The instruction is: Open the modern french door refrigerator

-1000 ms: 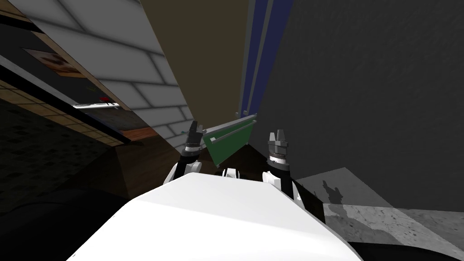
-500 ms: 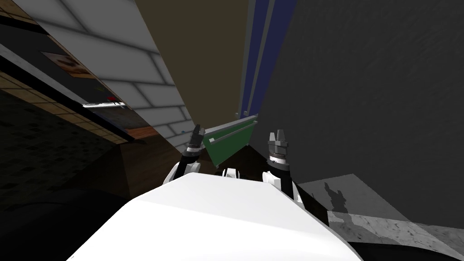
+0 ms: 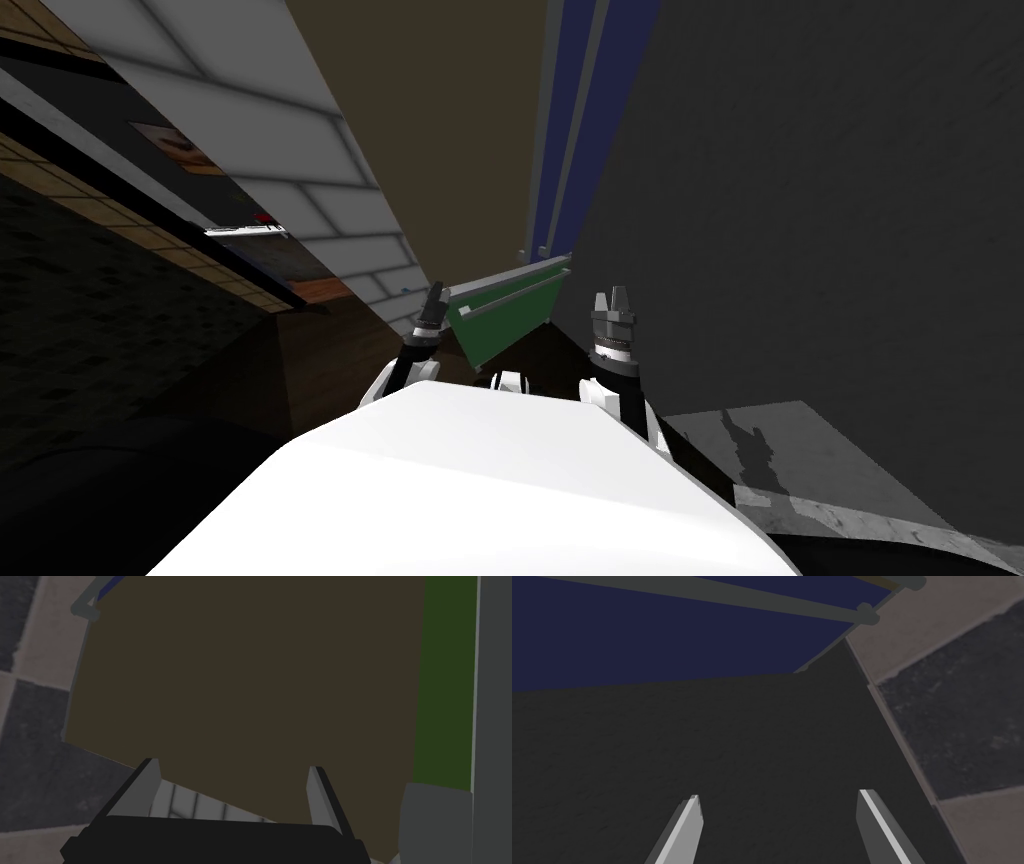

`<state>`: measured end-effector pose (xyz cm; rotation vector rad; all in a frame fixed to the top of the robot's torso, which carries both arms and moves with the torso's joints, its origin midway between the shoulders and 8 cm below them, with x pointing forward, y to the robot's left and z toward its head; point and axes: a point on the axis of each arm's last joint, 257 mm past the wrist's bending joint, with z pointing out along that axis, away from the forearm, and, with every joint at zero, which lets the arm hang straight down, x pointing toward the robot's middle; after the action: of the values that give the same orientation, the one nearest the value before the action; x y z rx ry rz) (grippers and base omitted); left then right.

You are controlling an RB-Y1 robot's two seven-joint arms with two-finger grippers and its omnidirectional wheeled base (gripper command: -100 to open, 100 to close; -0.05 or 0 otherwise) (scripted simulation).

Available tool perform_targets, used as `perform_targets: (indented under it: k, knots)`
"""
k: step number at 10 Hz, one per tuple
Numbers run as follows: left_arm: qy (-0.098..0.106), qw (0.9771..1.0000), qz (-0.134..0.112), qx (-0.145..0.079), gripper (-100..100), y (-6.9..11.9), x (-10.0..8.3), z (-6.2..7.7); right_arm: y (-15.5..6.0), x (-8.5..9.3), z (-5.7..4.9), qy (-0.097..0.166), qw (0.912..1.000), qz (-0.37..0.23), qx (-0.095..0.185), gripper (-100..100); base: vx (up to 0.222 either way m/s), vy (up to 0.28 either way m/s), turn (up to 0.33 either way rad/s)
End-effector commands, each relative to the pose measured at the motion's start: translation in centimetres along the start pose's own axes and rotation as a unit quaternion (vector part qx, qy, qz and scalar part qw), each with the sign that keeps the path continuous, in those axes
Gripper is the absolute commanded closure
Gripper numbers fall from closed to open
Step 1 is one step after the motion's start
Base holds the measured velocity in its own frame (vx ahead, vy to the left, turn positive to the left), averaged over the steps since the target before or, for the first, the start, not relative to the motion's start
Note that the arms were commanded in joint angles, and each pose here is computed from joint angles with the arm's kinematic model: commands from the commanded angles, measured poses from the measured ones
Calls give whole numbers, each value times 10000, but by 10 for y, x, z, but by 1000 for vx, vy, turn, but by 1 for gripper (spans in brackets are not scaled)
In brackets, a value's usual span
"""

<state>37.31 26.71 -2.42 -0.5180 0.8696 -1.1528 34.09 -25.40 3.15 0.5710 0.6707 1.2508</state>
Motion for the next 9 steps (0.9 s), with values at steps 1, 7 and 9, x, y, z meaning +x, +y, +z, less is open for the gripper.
perform_targets:
  k: [1,7,9]
  knots:
    - [-15,9996,-44,-272,-100,29,-7,-7,0,0,0,0,10000,0,0,0,63,-84,88]
    - [-174,9961,-158,-851,-100,87,-25,-32,0,0,0,0,10000,0,0,0,64,-79,82]
    - [-281,9935,-218,-1082,-100,109,-33,-44,0,0,0,0,10000,0,0,0,46,-56,78]
